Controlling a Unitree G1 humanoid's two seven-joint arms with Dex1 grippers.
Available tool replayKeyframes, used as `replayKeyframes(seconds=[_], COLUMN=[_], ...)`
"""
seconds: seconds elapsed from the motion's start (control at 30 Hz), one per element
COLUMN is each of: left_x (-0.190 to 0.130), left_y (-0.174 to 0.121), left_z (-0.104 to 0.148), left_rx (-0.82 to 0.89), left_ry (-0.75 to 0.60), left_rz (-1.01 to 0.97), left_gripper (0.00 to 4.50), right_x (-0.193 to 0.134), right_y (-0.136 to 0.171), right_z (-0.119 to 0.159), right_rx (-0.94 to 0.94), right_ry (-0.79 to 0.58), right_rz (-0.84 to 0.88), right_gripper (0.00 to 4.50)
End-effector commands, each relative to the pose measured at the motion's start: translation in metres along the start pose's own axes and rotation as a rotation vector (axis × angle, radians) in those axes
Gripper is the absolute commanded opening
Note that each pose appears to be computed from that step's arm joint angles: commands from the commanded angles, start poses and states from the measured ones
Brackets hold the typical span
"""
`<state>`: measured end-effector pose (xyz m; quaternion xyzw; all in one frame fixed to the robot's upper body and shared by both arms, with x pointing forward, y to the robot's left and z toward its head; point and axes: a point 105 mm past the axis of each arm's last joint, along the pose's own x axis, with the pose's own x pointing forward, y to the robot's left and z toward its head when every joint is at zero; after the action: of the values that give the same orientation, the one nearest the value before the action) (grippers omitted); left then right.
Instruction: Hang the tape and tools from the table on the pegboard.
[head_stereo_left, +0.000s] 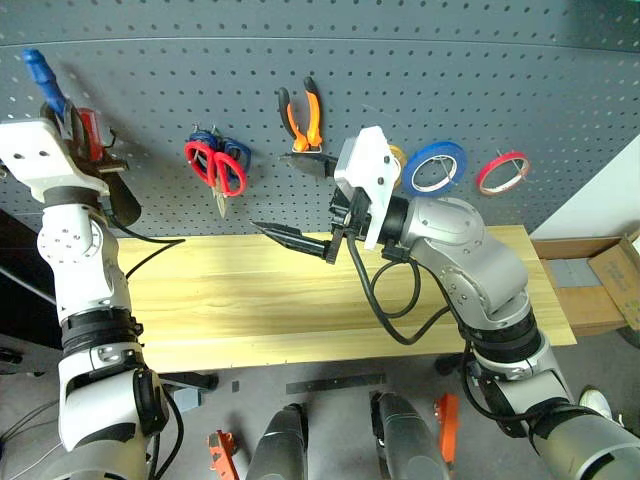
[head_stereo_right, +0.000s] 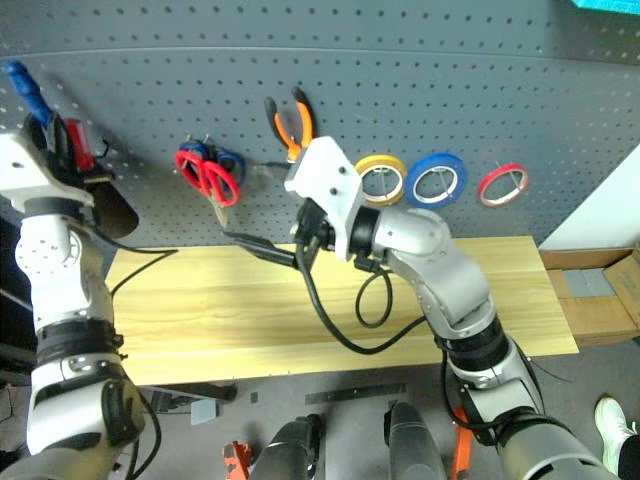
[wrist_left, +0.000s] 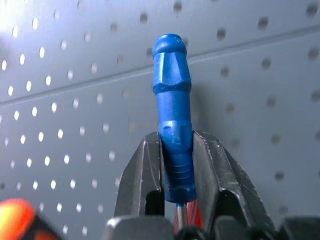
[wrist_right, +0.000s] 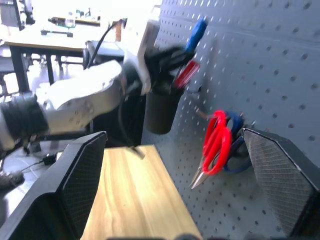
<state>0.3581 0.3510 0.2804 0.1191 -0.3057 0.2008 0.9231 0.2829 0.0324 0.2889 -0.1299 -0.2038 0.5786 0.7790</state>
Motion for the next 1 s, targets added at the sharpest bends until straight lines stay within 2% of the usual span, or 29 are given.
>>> replayKeyframes(seconds=[0.03, 0.07, 0.4, 0.47, 0.6, 0.7, 0.87, 1.0], left_x=[0.001, 0.000, -0.004, -0.001, 0.003, -0.007, -0.053, -0.094], left_y=[0.008, 0.008, 0.008, 0.008, -0.021, -0.061, -0.120, -0.149], left_z=[0.026, 0.026, 0.034, 0.044, 0.080, 0.094, 0.088, 0.069], left_rx=[0.011, 0.011, -0.033, -0.045, -0.055, -0.057, -0.091, -0.200], left_ry=[-0.098, -0.100, -0.136, -0.165, -0.266, -0.289, -0.209, -0.011], left_rz=[0.023, 0.023, 0.059, 0.067, -0.042, -0.232, -0.621, -0.839], left_gripper=[0.48, 0.48, 3.84, 4.46, 4.49, 4.49, 4.49, 4.49], right_x=[-0.001, -0.001, 0.002, 0.001, -0.004, -0.014, -0.049, -0.072], right_y=[-0.004, -0.005, -0.007, -0.007, -0.011, -0.015, -0.020, -0.015], right_z=[0.017, 0.018, 0.018, 0.017, 0.016, 0.015, 0.006, -0.014], right_rx=[-0.029, -0.030, -0.045, -0.048, -0.053, -0.043, 0.010, 0.045], right_ry=[-0.063, -0.067, -0.072, -0.068, -0.060, -0.055, 0.004, 0.096], right_rz=[-0.007, -0.006, 0.001, 0.000, -0.017, -0.030, -0.049, -0.084], right_gripper=[4.50, 4.50, 4.50, 4.50, 4.50, 4.50, 4.50, 4.50])
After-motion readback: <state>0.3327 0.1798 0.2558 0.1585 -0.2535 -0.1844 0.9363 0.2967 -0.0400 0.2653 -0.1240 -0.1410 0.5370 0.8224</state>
